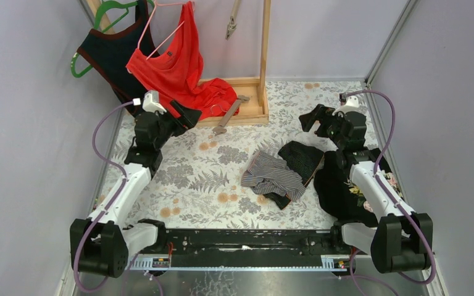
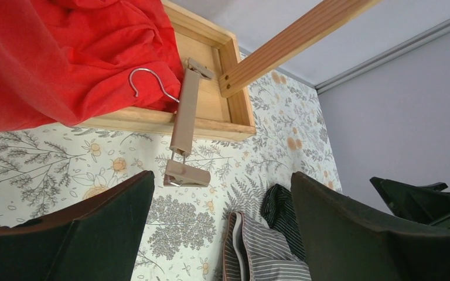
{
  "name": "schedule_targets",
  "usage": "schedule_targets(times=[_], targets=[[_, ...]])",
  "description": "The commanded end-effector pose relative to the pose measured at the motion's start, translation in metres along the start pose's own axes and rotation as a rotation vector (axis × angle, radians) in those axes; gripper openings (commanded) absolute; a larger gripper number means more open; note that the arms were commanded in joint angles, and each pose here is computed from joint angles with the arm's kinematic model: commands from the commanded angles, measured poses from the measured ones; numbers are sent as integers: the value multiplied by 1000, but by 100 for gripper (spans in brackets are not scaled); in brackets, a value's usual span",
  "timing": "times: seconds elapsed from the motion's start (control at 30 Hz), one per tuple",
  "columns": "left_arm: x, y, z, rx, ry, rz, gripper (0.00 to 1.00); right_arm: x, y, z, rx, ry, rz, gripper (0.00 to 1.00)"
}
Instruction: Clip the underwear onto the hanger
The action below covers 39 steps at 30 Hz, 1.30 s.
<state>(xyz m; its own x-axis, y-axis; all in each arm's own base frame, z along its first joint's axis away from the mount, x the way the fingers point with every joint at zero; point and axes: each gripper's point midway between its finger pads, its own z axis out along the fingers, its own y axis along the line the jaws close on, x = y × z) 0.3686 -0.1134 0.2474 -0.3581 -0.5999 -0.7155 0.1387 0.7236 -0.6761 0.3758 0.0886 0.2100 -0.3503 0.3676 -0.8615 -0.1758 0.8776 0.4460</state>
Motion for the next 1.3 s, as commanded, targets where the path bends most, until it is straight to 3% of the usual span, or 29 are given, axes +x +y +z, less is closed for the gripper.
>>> schedule_targets(times=[0.0,0.23,0.47,1.13,1.27], targets=[[8,-12,7,89,50,-39,97,-6,11,7,-42,10,10,99],[49,-9,37,102,203,-65,100,37,9,31,-18,221,11,99],[86,-11,57,72,300,-55,100,79,41,43,-77,392,-58,99],[119,13,61,17,324,-179,100,102,82,53,-185,441,-78,100],[108,2,47,49,288,-184,100,110,97,39,-216,521,-141,95]])
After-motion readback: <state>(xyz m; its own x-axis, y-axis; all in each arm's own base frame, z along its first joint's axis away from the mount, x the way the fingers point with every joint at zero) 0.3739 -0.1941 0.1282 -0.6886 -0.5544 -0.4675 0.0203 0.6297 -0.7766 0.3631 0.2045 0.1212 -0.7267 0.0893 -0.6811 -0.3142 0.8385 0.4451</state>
